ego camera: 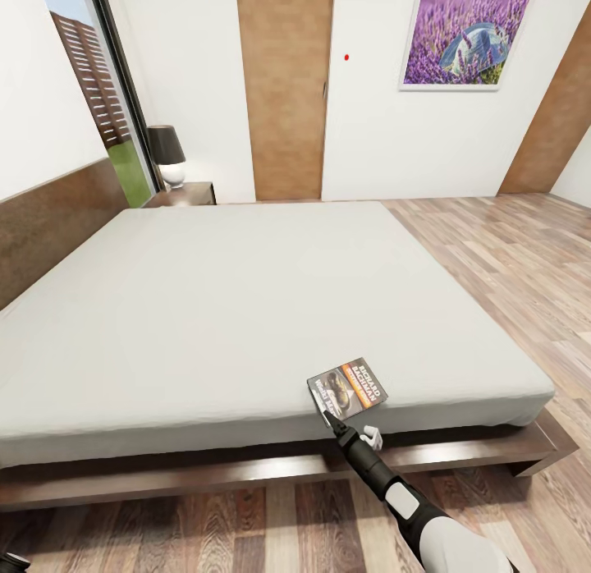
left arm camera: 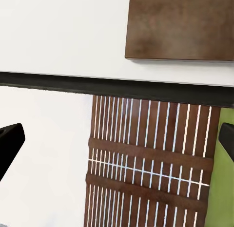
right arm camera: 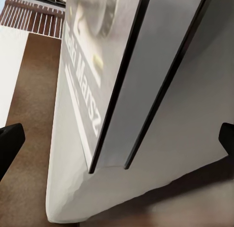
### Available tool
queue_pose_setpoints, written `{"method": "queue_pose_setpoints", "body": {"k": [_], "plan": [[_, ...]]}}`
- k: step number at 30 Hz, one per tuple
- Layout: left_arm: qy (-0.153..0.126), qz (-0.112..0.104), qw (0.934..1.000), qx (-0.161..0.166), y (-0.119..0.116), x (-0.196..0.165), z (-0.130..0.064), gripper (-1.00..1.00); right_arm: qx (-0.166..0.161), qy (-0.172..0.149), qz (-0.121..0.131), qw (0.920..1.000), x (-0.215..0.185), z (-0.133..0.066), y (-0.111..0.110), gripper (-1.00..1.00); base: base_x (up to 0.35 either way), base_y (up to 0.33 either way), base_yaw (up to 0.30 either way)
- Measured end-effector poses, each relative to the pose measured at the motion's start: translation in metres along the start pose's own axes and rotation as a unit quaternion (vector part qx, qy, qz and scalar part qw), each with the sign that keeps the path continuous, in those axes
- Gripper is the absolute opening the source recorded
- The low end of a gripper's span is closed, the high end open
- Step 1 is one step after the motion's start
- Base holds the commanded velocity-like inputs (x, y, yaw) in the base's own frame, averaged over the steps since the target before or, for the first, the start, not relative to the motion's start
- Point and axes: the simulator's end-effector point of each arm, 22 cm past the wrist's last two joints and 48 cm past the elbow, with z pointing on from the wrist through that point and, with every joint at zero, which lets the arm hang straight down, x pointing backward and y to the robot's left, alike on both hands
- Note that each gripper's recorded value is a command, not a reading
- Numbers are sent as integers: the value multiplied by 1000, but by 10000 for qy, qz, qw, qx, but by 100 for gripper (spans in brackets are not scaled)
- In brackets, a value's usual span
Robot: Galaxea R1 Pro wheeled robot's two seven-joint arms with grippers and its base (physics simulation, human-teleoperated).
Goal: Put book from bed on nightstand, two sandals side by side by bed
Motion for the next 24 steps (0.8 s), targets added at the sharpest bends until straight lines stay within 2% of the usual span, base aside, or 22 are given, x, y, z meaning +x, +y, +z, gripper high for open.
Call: {"method": "queue_pose_setpoints", "body": {"k": [24], "plan": [[-2,4,10000,-4,0,0,0,100,-17,-12,-23,10000,-3,2,2,100,0,0,0]]}}
